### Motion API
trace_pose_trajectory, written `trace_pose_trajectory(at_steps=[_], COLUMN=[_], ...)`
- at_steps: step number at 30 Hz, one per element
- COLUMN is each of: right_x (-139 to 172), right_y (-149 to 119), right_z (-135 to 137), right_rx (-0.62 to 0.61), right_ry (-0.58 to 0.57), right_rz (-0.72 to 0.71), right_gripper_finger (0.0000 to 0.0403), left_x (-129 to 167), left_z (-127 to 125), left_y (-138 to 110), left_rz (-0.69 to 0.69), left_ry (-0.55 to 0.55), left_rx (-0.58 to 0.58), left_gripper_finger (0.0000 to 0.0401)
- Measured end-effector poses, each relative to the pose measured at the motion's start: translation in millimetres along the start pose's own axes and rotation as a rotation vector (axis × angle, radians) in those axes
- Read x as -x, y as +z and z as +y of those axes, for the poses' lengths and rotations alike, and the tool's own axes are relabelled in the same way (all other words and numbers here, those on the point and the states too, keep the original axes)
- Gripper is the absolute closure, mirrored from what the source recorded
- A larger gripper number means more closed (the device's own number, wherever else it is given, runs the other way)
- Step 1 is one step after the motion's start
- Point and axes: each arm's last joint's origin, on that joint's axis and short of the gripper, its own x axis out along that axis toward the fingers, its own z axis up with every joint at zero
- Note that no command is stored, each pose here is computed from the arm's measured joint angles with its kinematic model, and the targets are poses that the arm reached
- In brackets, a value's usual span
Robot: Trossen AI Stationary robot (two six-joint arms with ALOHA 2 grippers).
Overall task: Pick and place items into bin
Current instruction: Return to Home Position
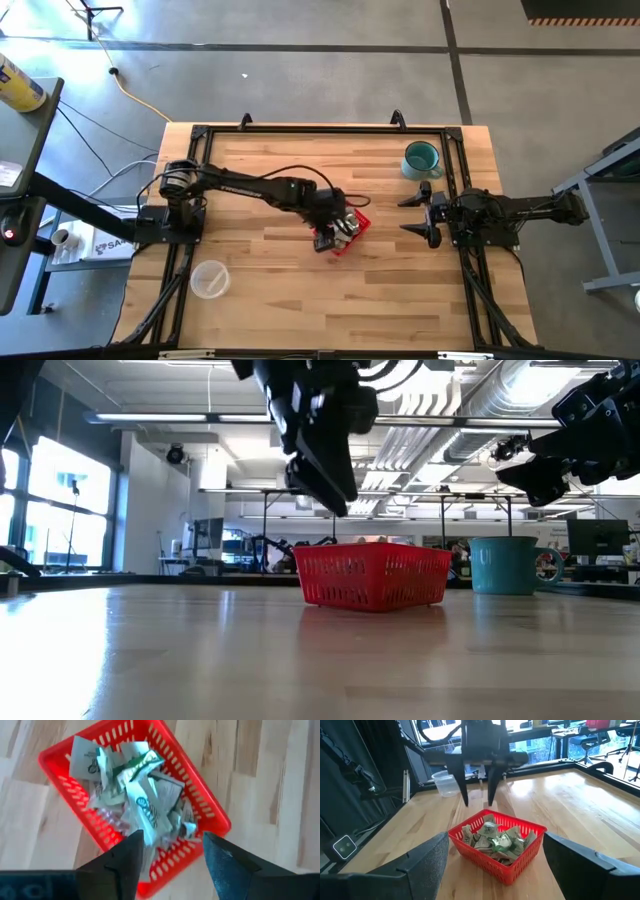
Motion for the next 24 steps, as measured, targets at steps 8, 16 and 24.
trace_pose_trajectory(at_steps=[8, 16, 24], right_x=[0, 0, 0], right_y=[0, 0, 0], right_z=[0, 0, 0], right_rx=[0.000, 0.000, 0.000], right_ry=[-0.001, 0.000, 0.000], right_rz=[-0.001, -0.001, 0.000], right_gripper_finger=[0.0089, 0.0089, 0.0089], left_x=[40, 61, 109], left_z=[-10, -23, -14], left_y=[22, 36, -1], left_rz=[0.026, -0.116, -0.083], left_ry=[0.006, -0.064, -0.008], left_rx=[-0.122, -0.236, -0.221], left_gripper_finger=[0.0156, 0.0155, 0.0155])
